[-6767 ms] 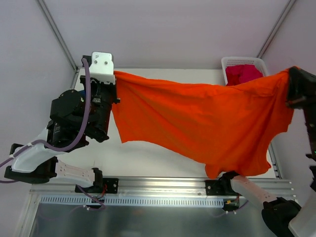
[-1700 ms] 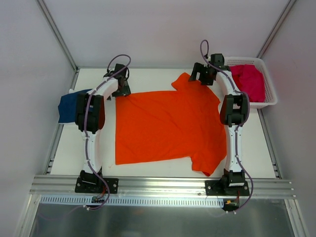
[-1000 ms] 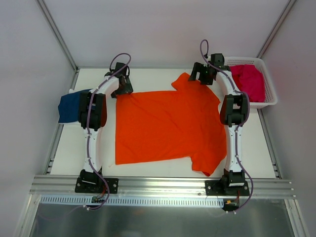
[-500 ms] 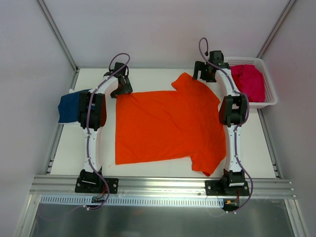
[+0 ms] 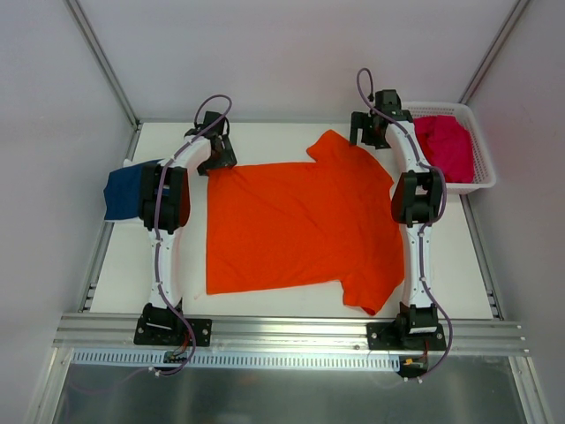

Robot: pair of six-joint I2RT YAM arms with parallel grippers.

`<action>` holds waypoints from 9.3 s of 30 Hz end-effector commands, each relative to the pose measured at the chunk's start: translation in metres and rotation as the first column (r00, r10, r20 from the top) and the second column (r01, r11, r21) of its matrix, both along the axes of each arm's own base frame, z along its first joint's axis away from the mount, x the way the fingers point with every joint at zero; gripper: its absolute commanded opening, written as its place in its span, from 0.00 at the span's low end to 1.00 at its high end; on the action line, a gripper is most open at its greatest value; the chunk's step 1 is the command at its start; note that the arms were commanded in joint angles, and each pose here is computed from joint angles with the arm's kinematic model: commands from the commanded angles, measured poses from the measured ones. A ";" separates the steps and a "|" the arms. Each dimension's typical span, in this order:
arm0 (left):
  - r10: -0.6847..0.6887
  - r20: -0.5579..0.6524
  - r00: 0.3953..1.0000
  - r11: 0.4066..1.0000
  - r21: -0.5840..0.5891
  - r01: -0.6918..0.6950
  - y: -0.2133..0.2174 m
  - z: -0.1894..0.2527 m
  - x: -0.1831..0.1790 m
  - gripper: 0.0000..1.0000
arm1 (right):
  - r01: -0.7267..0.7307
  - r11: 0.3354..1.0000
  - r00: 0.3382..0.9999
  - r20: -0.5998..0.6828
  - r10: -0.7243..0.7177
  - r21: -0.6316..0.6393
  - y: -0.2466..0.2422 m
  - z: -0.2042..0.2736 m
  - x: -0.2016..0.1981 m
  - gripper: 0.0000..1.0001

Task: Fold and stack the t-shirts
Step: Flatten the tshirt out, then fold the tshirt

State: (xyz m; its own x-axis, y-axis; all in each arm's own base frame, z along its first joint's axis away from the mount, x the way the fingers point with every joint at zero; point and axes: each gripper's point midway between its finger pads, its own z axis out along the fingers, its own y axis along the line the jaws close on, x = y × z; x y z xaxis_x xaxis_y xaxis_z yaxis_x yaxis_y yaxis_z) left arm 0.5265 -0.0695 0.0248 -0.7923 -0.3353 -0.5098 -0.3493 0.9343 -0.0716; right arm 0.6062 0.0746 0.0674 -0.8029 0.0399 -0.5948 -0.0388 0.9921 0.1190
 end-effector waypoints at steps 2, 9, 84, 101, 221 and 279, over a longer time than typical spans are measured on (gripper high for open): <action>-0.014 0.014 1.000 0.999 -0.045 0.015 -0.002 0.010 0.004 0.76 | -0.038 0.999 0.999 0.000 0.038 0.034 0.008 0.017 -0.005 0.99; -0.018 0.022 1.000 0.998 -0.058 0.019 -0.004 0.018 0.001 0.75 | -0.103 0.979 0.993 -0.040 0.112 0.177 0.033 0.011 -0.016 0.99; -0.021 0.059 0.998 0.999 -0.043 0.024 -0.016 0.045 -0.011 0.84 | 0.041 0.990 0.999 0.018 -0.038 -0.137 0.033 0.016 -0.022 0.99; 0.020 -0.038 0.999 0.998 -0.056 -0.022 -0.013 0.014 -0.017 0.83 | 0.016 0.992 0.997 0.069 -0.025 0.127 0.041 -0.006 0.021 1.00; 0.118 -0.084 0.989 0.981 0.162 -0.103 0.040 0.032 -0.017 0.00 | -0.072 0.993 0.984 0.167 0.056 0.090 0.035 0.066 -0.022 0.00; -0.021 -0.157 0.987 0.924 0.373 0.079 0.010 0.050 -0.153 0.40 | 0.048 0.962 0.971 -0.214 -0.108 -0.268 -0.029 0.029 -0.275 0.00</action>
State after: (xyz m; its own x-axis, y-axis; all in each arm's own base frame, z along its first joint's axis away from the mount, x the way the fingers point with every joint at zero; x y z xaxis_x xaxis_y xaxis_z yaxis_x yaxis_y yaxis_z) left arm 0.3760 -0.0617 0.0570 -0.9002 -0.1065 -0.4222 -0.2610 0.9082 0.3273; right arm 0.3412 0.0546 0.0880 -0.9169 -0.0448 -0.3967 -0.0021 0.9942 -0.1075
